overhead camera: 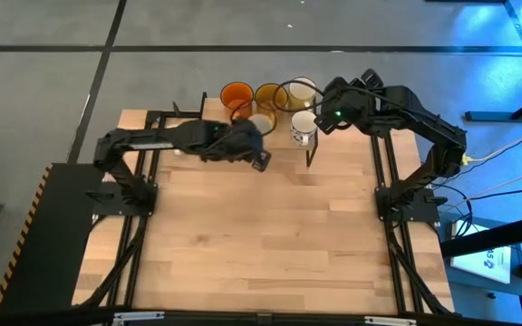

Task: Place coffee mugs
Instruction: Put the yellow patterned mug on the shelf

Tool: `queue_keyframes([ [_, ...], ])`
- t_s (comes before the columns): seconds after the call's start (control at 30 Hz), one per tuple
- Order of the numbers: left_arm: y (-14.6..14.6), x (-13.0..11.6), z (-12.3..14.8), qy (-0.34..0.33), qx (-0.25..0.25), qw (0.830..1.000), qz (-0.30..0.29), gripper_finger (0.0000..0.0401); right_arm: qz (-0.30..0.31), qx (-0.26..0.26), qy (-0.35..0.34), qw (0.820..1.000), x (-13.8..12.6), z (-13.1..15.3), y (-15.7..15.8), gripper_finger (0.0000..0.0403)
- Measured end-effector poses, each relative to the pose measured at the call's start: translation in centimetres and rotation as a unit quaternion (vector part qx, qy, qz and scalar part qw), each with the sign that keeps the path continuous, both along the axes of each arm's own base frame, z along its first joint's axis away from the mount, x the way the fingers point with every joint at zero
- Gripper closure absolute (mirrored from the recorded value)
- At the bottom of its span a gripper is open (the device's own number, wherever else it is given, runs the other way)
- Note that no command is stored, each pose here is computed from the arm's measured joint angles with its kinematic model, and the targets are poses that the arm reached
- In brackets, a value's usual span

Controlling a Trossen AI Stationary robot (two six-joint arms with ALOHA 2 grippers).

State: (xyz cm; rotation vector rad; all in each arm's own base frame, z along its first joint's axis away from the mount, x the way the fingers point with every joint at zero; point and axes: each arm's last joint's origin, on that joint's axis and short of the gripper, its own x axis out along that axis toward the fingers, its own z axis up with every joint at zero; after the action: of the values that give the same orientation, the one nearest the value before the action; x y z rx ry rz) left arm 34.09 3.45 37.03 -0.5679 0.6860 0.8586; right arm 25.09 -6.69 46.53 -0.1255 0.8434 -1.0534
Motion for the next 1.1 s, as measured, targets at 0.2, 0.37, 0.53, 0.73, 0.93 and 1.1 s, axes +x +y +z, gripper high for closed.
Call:
queue_keyframes([
  [0.2, 1.7, 2.5, -0.8, 0.007, -0.007, 1.0, 0.012, 0.0349, -0.003, 0.007, 0.0, 1.0, -0.1, -0.1, 0.0, 0.0198],
  [0.37, 2.4, 3.3, -1.6, 0.01, -0.02, 1.0, 0.017, 0.0349, -0.005, 0.008, -0.001, 1.0, -0.1, -0.1, 0.0, 0.0198],
  [0.53, 2.9, 3.8, -2.4, 0.017, -0.023, 0.999, 0.026, 0.0349, -0.005, 0.008, -0.001, 1.0, -0.1, -0.1, 0.0, 0.0198],
  [0.73, 3.1, 4.5, -3.2, 0.015, -0.031, 0.999, 0.034, 0.0349, -0.005, 0.008, -0.001, 1.0, -0.1, -0.1, 0.0, 0.0198],
  [0.93, 3.2, 5.0, -3.9, 0.021, -0.03, 0.999, 0.039, 0.0349, -0.005, 0.008, 0.001, 1.0, -0.2, -0.1, 0.0, 0.0198],
  [1.1, 3.3, 5.2, -4.0, 0.016, -0.026, 0.998, 0.047, 0.0338, -0.005, 0.008, 0.002, 1.0, -0.2, -0.1, 0.0, 0.0198],
])
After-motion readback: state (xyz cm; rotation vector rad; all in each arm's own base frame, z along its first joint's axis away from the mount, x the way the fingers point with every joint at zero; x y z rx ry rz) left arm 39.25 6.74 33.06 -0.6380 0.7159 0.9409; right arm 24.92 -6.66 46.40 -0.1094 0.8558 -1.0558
